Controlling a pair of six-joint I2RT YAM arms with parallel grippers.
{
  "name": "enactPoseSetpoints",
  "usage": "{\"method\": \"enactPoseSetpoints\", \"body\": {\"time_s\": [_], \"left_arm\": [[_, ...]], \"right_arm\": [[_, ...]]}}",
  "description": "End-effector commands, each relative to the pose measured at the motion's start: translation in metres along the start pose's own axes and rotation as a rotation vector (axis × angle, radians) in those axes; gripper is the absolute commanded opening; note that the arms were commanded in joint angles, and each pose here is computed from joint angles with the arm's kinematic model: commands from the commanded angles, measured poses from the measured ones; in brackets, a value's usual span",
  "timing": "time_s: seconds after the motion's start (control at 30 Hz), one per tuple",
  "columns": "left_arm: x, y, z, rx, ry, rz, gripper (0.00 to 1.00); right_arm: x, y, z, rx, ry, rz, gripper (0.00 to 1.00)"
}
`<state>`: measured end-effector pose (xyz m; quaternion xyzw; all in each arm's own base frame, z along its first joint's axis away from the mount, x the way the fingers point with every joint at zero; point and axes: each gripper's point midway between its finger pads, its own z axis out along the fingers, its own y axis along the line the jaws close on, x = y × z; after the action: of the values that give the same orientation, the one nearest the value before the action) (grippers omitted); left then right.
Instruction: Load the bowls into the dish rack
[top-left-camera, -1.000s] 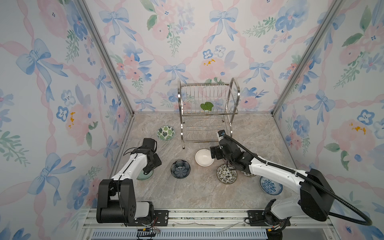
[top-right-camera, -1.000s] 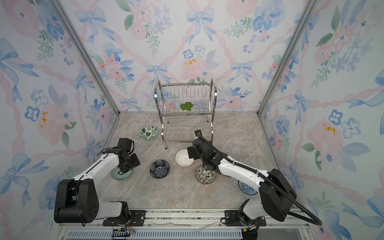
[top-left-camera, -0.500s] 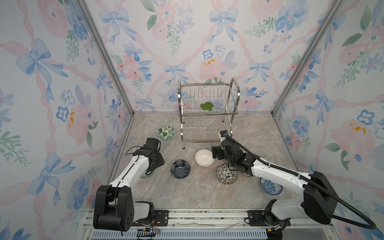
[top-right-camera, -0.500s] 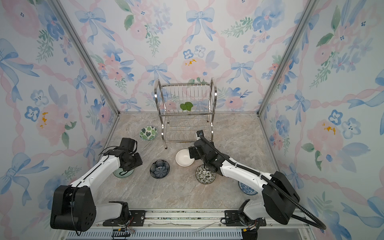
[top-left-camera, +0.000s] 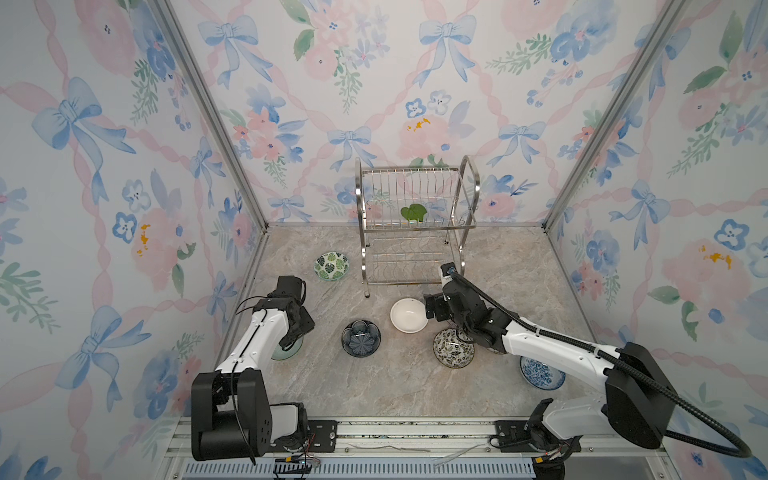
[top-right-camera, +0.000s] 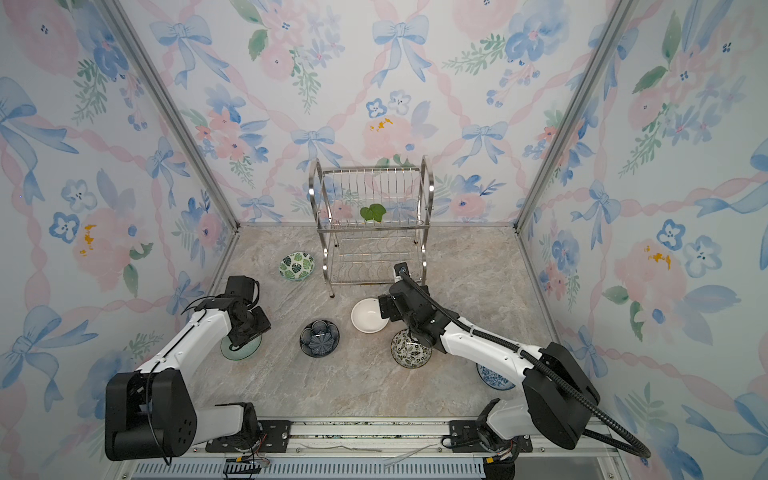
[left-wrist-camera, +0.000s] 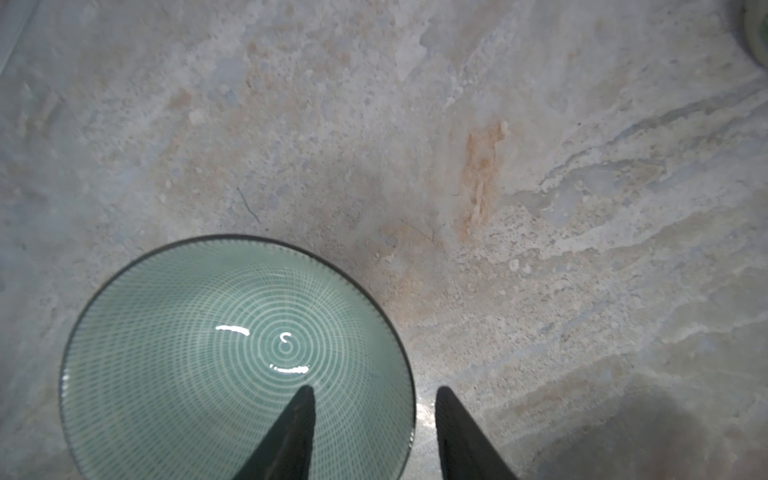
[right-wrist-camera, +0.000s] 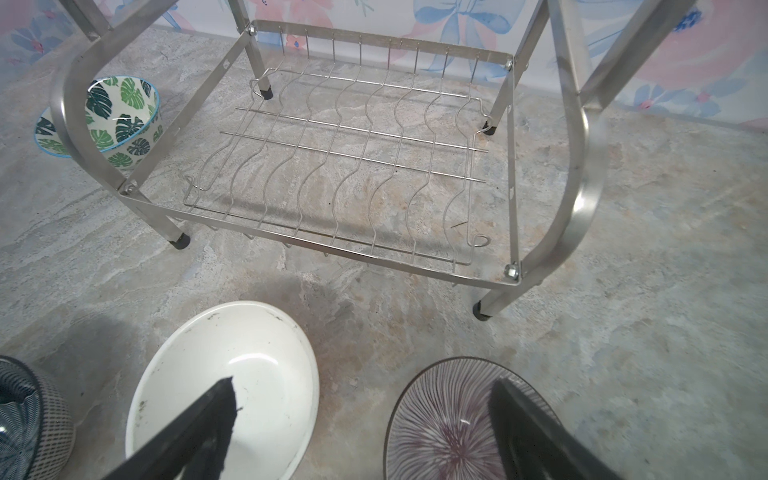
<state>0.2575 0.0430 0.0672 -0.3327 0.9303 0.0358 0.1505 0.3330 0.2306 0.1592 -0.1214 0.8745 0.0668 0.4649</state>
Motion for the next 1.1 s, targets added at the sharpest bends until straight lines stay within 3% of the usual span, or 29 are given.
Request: {"method": "enactPoseSetpoints", "body": {"time_s": [0.0,0.03,0.1,0.2,0.43,0.57,0.73,0.9,1.07], "left_arm": [[-0.005,0.015,0.004,-0.065,0.020,-0.041,0.47],[-0.005,0.015,0.006,-0.067,0.029,-0.042,0.46],[-0.006,0.011,0.009,-0.060,0.046,-0.022,0.34],[-0.008,0.009,0.011,-0.059,0.052,-0.008,0.30],[-0.010,0.005,0.011,-0.048,0.058,0.023,0.00],[-0.012,-0.016,0.000,0.018,0.040,0.068,0.00],[-0.016,-0.071,-0.017,0.068,-0.037,0.244,0.00],[-0.007,-0.127,-0.017,0.051,-0.071,0.434,0.00],[0.000,-0.156,-0.011,0.024,-0.092,0.542,0.00]], "right_arm": [[-0.004,-0.006,-0.002,-0.003,-0.023,0.031,0.97],[-0.002,-0.006,-0.002,-0.005,-0.021,0.034,0.97],[-0.002,-0.009,-0.002,-0.006,-0.022,0.044,0.97],[-0.002,-0.012,-0.002,-0.003,-0.023,0.050,0.97],[-0.003,-0.017,-0.003,0.000,-0.033,0.068,0.96],[-0.001,-0.017,-0.002,0.001,-0.028,0.066,0.96],[0.000,-0.022,-0.001,0.014,-0.018,0.081,0.96],[-0.002,-0.031,-0.008,0.026,-0.019,0.111,0.96],[0.002,-0.045,-0.014,0.052,-0.009,0.138,0.97]]}}
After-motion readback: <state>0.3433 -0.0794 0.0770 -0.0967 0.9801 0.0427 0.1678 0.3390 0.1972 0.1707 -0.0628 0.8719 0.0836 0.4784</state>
